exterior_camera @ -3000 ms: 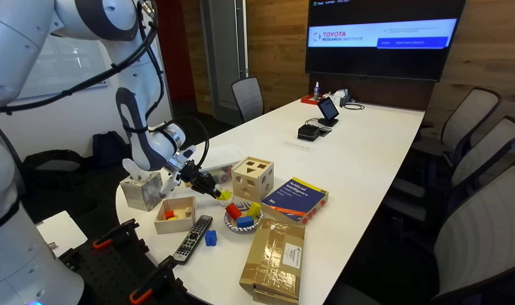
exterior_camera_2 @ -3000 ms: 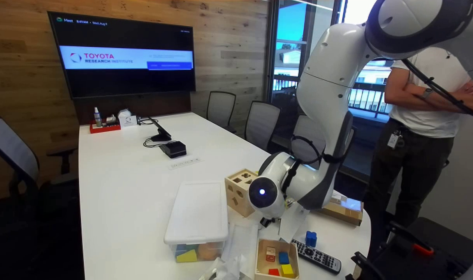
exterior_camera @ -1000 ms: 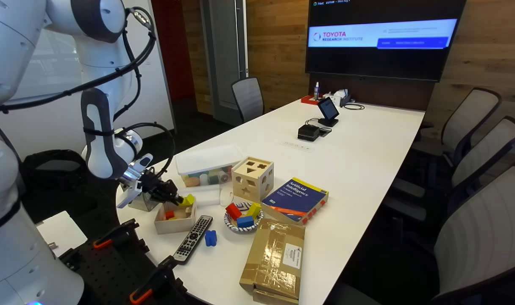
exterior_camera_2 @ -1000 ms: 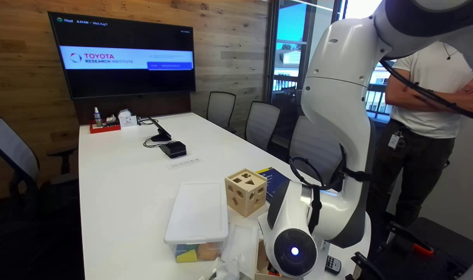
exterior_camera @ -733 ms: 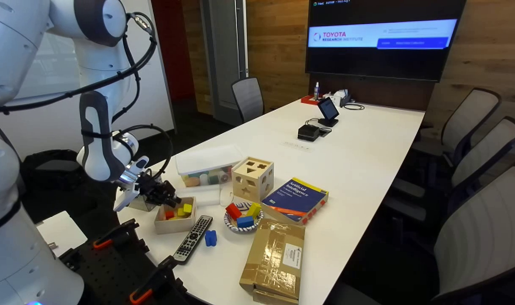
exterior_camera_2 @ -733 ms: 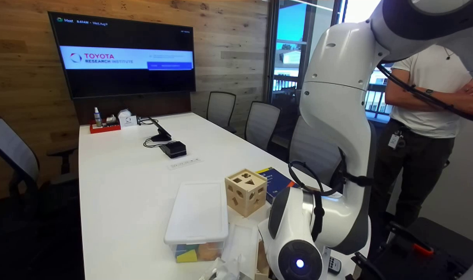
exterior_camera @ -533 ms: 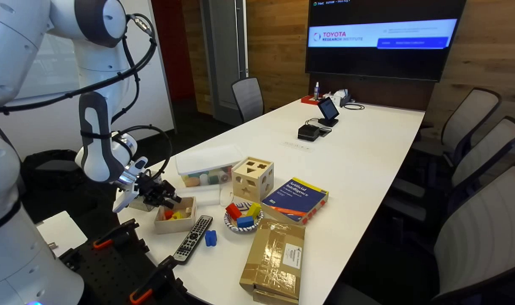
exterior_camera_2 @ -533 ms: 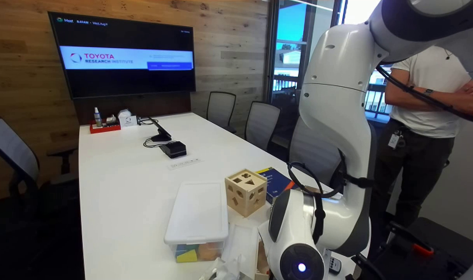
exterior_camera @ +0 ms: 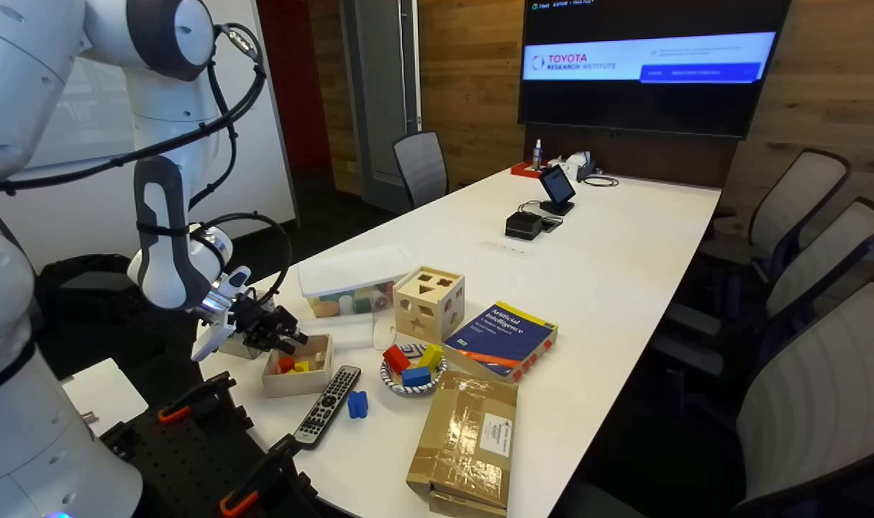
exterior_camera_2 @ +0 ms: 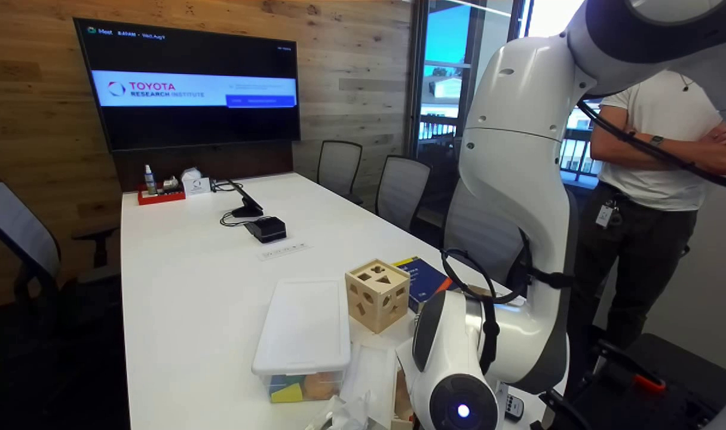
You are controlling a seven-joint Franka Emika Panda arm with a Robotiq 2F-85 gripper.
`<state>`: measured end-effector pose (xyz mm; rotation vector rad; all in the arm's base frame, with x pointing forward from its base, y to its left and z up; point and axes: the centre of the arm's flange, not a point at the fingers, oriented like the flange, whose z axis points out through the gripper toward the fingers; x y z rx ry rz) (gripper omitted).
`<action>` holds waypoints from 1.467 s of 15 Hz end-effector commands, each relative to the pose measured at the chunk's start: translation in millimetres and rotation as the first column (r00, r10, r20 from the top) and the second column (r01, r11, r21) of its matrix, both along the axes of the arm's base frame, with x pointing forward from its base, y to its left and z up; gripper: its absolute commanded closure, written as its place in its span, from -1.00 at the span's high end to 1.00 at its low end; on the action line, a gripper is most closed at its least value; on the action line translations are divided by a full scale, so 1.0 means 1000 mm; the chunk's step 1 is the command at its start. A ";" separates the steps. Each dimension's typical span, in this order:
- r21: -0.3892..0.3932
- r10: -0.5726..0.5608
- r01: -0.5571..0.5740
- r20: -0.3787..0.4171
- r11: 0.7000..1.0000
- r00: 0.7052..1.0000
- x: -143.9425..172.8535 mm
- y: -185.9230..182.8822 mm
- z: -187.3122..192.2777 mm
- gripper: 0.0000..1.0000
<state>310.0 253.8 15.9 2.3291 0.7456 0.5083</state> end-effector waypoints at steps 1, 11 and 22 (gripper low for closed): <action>0.000 0.000 0.000 0.000 1.000 1.000 0.000 0.000 0.000 0.06; 0.016 -0.069 0.069 -0.002 0.997 0.998 0.014 -0.024 -0.002 0.99; -0.001 -0.072 0.072 -0.008 0.997 0.997 0.014 -0.023 -0.004 0.99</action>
